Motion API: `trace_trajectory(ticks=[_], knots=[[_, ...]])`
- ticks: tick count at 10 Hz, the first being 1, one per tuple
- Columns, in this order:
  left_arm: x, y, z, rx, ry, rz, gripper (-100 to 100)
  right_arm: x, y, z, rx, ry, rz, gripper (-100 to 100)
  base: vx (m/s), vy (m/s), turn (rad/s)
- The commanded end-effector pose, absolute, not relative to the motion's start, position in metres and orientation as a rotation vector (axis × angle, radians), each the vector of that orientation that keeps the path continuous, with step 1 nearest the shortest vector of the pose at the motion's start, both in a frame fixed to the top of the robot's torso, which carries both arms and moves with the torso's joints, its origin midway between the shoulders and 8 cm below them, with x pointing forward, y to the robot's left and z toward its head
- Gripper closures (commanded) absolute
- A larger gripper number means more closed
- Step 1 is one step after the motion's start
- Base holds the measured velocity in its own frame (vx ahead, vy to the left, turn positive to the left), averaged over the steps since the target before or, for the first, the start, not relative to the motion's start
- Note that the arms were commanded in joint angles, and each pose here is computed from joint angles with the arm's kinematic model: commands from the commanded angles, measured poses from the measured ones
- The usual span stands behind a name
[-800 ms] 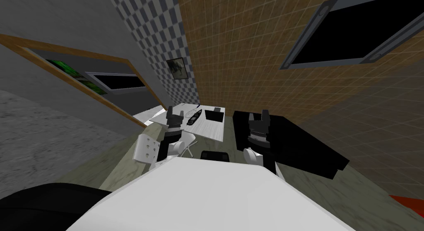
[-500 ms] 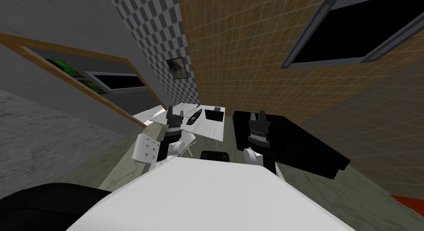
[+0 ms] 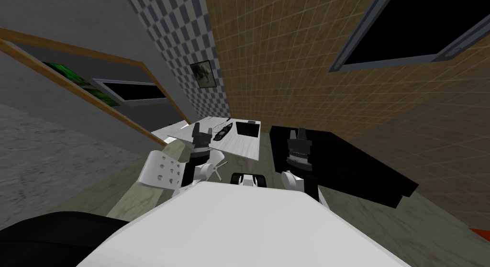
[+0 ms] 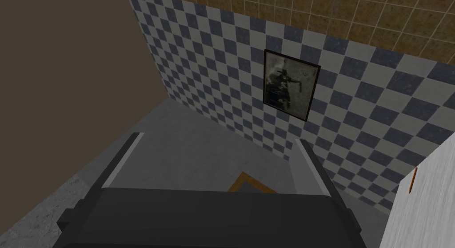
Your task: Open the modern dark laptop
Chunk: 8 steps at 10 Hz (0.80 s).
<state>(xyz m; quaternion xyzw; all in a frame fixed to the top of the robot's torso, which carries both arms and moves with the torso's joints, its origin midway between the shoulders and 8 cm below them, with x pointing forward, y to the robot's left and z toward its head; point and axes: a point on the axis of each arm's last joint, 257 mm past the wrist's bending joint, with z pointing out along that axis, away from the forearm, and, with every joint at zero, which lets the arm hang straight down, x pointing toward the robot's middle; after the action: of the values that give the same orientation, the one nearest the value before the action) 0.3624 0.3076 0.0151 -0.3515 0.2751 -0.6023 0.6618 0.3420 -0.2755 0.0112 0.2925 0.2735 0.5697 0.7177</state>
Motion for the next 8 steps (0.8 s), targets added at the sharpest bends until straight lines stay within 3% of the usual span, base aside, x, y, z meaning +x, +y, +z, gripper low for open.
trace_trajectory(ticks=[1, 2, 8], knots=[[0.362, 0.308, 0.015, -0.795, 0.622, -1.362, 0, 0.342, -0.276, 0.011, 0.647, 0.605, 1.260, 0, 0.000, 0.000, 0.000], [0.369, 0.306, 0.010, -0.783, 0.663, -1.350, -100, 0.342, -0.276, 0.011, 0.647, 0.605, 1.260, 0, 0.001, 0.005, -0.079], [0.411, 0.319, -0.026, -0.787, 0.828, -1.244, -100, 0.342, -0.276, 0.011, 0.648, 0.606, 1.260, 0, -0.012, 0.022, -0.174]])
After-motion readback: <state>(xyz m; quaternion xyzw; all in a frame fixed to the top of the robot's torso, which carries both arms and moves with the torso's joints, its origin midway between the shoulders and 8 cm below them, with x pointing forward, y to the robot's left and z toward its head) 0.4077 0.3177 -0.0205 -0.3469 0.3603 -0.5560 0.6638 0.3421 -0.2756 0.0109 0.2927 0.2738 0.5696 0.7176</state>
